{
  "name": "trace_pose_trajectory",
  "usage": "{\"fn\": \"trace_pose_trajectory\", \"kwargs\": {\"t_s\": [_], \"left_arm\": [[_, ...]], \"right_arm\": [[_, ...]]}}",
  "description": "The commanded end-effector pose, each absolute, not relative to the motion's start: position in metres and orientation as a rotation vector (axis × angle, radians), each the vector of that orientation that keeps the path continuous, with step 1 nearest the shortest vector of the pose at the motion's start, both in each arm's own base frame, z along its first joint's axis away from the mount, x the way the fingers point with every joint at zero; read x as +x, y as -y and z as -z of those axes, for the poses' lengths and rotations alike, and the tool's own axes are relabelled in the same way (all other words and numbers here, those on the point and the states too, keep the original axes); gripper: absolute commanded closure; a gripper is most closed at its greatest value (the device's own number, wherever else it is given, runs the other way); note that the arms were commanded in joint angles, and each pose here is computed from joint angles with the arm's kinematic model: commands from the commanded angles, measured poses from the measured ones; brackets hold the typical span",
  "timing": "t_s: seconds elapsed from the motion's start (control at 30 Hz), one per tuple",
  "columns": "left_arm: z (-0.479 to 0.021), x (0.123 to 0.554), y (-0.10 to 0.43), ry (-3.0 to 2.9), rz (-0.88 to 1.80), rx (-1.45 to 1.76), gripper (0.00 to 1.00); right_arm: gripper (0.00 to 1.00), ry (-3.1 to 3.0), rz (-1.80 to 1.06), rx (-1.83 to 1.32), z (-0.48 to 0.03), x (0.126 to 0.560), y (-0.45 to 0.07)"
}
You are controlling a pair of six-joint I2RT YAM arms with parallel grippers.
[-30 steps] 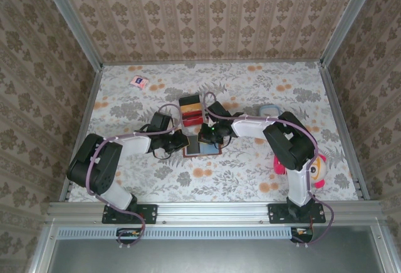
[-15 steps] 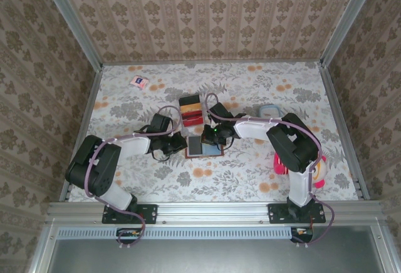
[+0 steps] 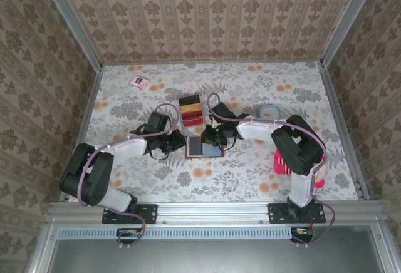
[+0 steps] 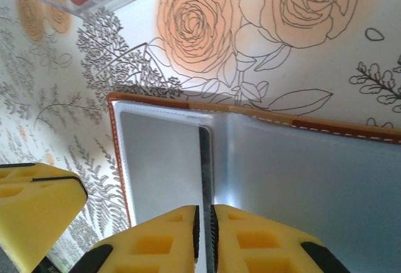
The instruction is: Take the credit cards out of the card holder
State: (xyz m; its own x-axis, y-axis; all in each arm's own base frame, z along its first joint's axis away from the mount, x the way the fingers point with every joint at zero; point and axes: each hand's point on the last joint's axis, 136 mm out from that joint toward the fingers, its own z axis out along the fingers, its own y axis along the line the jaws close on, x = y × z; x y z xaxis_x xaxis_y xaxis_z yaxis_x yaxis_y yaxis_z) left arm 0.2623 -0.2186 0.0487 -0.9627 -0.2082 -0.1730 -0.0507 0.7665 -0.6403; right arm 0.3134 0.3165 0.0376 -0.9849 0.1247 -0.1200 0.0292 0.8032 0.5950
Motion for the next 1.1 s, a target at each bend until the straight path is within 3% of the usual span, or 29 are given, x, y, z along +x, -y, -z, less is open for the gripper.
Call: {"fn": "trace_pose_trajectory", "kwargs": {"t_s": [0.0, 0.7, 1.07], "left_arm": [[-0.051, 0.263, 0.224, -2.736, 0.993, -0.16, 0.89], [-0.017, 0.255, 0.227, -2.837, 1.001, -0.205, 0.92], [-0.042, 0.261, 0.22, -2.781, 0.95, -0.173, 0.93]], "right_arm": [[0.8, -2.847, -0.967, 0.135, -0.043, 0.307, -0.315], [0.78, -2.968, -0.987, 0.145, -0.016, 0.294, -0.32], [0.81, -2.964, -1.027, 0.124, -0.013, 0.293, -0.325]]}}
